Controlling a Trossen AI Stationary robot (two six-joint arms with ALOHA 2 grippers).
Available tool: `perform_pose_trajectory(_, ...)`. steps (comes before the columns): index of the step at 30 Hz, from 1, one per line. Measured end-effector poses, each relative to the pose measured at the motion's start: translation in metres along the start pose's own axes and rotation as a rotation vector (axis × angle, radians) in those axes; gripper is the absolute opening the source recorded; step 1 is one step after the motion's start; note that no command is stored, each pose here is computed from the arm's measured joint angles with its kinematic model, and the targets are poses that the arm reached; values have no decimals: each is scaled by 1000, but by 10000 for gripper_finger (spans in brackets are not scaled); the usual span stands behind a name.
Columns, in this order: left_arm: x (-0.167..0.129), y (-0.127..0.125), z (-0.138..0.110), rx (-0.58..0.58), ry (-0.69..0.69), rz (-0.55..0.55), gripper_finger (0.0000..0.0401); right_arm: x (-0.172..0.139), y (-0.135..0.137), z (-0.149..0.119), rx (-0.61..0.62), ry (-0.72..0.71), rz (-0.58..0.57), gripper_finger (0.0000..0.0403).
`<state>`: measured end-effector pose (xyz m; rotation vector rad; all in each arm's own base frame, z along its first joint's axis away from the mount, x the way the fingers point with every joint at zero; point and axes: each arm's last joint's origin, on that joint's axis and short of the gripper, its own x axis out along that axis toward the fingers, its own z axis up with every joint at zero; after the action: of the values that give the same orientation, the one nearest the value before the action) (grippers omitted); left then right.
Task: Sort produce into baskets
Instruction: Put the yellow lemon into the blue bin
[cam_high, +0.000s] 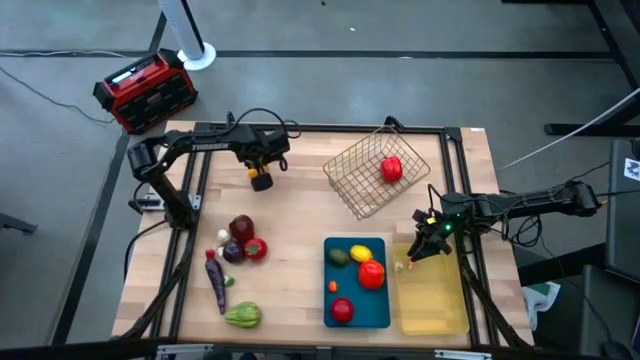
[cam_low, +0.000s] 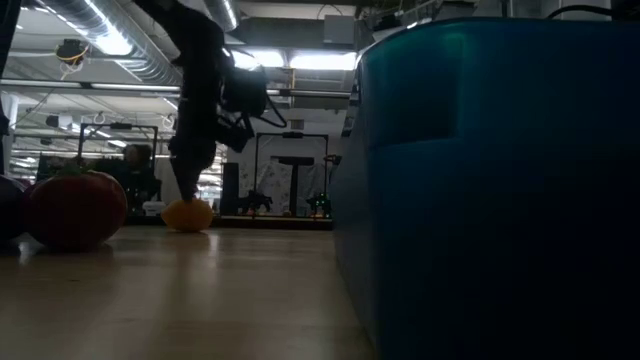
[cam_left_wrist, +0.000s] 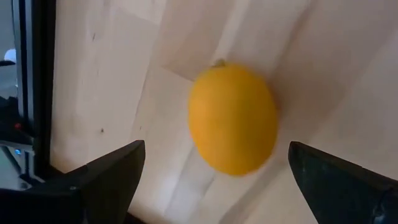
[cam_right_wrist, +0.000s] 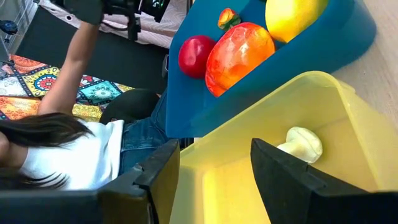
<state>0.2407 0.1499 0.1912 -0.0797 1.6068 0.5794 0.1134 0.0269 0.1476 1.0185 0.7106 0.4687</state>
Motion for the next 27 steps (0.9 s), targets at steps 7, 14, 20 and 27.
perform_pose_trajectory(7, 20, 12, -2, -107, -50, 15, 393, 0, 0, 0, 0, 0, 0, 198)
perform_pose_trajectory(14, 36, 5, -7, -137, -70, 16, 392, 0, 0, 0, 0, -3, -2, 198)
perform_pose_trajectory(20, 39, 3, -9, -176, -72, 15, 391, 0, 0, 0, 0, -3, -1, 198)
perform_pose_trajectory(27, 39, 2, -8, -211, -78, -11, 333, 0, 0, 0, 0, -2, -1, 198)
